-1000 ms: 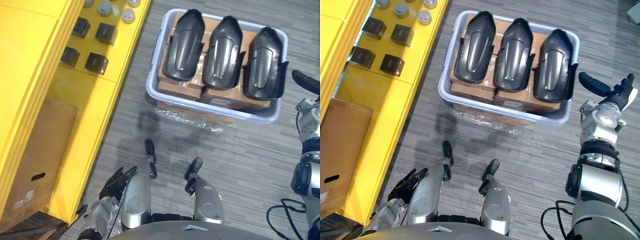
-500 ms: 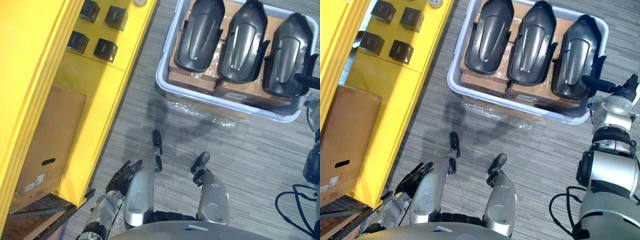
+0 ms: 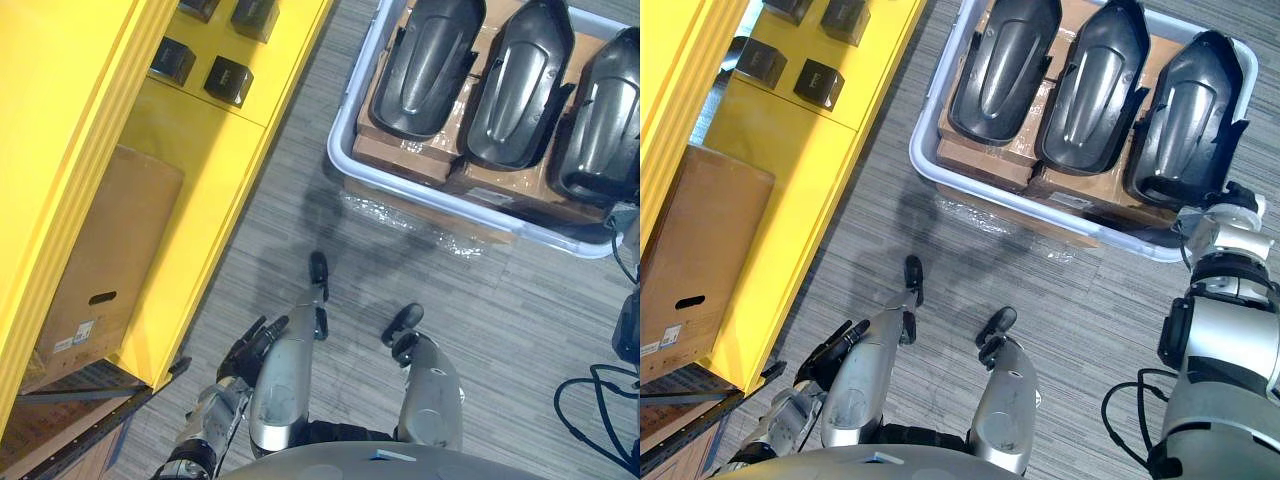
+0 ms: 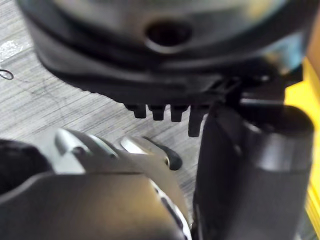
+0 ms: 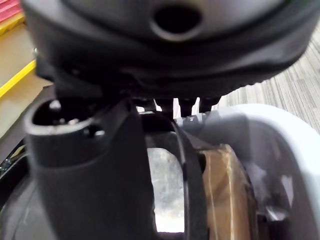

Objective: Walk over and take three plastic housings, then place them on the shelf

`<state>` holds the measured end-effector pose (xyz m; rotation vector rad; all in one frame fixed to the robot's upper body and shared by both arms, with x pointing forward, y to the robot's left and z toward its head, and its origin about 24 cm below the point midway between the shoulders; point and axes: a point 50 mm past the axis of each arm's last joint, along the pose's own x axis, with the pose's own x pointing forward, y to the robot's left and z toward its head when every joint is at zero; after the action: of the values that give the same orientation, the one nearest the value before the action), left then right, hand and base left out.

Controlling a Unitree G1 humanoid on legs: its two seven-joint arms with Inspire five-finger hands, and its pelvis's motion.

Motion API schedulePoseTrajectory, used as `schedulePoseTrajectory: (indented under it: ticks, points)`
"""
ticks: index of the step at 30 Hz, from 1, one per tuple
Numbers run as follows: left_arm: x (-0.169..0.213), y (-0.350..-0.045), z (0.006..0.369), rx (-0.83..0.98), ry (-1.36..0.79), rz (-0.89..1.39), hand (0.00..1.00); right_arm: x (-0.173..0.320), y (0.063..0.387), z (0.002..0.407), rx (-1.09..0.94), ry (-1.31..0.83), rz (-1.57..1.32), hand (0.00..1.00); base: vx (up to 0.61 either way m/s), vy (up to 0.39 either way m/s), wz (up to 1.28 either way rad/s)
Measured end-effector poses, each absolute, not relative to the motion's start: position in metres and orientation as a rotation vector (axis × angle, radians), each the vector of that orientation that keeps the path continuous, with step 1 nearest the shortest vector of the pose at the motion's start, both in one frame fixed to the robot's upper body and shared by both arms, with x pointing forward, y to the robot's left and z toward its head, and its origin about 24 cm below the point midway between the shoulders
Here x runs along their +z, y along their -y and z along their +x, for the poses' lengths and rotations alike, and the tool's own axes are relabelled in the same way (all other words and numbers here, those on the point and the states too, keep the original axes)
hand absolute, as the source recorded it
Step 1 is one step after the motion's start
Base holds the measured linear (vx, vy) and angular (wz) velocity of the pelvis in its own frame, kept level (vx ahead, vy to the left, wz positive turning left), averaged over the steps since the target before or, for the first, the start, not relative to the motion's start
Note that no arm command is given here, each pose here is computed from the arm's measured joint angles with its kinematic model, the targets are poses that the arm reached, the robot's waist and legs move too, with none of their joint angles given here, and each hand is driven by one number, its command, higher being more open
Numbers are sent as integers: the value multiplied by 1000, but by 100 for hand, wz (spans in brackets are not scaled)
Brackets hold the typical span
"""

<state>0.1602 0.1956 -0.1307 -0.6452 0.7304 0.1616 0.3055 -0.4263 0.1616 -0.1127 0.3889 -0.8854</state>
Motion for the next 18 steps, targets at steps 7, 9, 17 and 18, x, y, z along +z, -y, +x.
schedulePoseTrajectory:
  ticks: [7,9,17,18]
  points:
    - [-130,-196,160,165,-727,-647,100,156,437,292,-935,-458,-168,0,-1,-27,-1]
    - [-130,-196,161,163,-725,-647,100,153,435,293,-904,-468,-145,0,-8,-39,-3]
    - [-128,-199,163,164,-713,-642,100,130,421,300,-837,-523,-98,0,-19,-35,-1]
    - [-128,-199,164,164,-710,-641,100,128,419,300,-832,-528,-97,0,-8,-38,-1]
